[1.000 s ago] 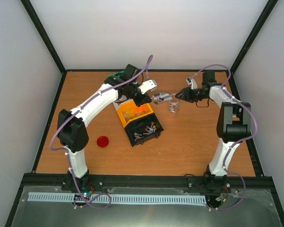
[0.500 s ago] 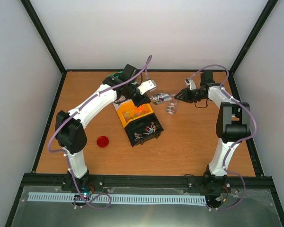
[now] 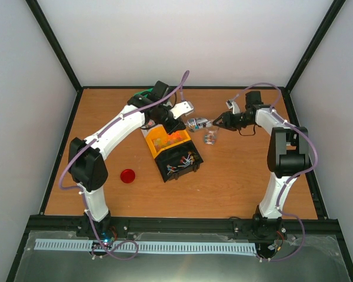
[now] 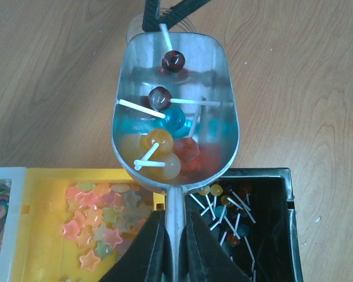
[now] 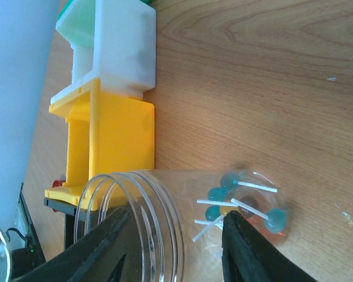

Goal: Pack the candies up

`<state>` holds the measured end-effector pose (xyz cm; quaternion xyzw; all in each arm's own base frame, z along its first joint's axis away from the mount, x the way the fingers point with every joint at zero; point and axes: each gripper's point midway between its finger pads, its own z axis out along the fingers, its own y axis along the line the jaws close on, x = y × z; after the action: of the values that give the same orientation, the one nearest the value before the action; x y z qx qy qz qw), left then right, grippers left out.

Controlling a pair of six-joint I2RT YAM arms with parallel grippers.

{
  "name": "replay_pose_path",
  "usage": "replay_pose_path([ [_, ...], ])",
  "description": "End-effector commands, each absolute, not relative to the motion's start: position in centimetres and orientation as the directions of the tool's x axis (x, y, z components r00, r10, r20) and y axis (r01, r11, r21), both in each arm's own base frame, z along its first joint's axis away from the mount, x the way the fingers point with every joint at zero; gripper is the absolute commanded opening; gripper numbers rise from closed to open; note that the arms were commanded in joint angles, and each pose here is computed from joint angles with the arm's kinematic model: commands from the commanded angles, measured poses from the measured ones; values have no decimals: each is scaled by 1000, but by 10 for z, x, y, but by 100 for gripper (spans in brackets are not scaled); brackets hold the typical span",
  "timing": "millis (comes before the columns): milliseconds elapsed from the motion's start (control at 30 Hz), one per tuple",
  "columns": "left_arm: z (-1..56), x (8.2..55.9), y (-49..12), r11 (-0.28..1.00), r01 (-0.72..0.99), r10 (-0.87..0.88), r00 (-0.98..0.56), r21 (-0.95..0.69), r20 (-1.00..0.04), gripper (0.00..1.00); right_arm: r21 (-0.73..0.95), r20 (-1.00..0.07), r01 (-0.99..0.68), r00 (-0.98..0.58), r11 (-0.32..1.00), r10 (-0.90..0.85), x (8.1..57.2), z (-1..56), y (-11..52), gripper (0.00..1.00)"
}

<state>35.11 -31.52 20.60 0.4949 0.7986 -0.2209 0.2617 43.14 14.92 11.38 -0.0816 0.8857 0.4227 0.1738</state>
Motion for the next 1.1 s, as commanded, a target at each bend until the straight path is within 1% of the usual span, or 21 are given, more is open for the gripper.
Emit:
replay_pose_path([
  [0,223,349,-314,389,919,678,-327,-56,-658,1,689,-441,-343,-898,639,-7,442,138,148,43],
  [233,222,354,-317,390,919,686,-329,-54,-649,1,654,-508,-400,-861,643,-19,449,164,145,45],
  [300,217,356,-317,392,918,698,-339,-59,-631,1,649,-517,-407,-856,643,-20,448,168,145,45],
  [733,218,366,-321,393,917,732,-354,-64,-582,1,648,-517,-408,-855,643,-22,440,165,145,46],
  [1067,213,369,-323,375,926,769,-336,-42,-544,1,653,-512,-406,-859,640,-23,440,163,145,46],
])
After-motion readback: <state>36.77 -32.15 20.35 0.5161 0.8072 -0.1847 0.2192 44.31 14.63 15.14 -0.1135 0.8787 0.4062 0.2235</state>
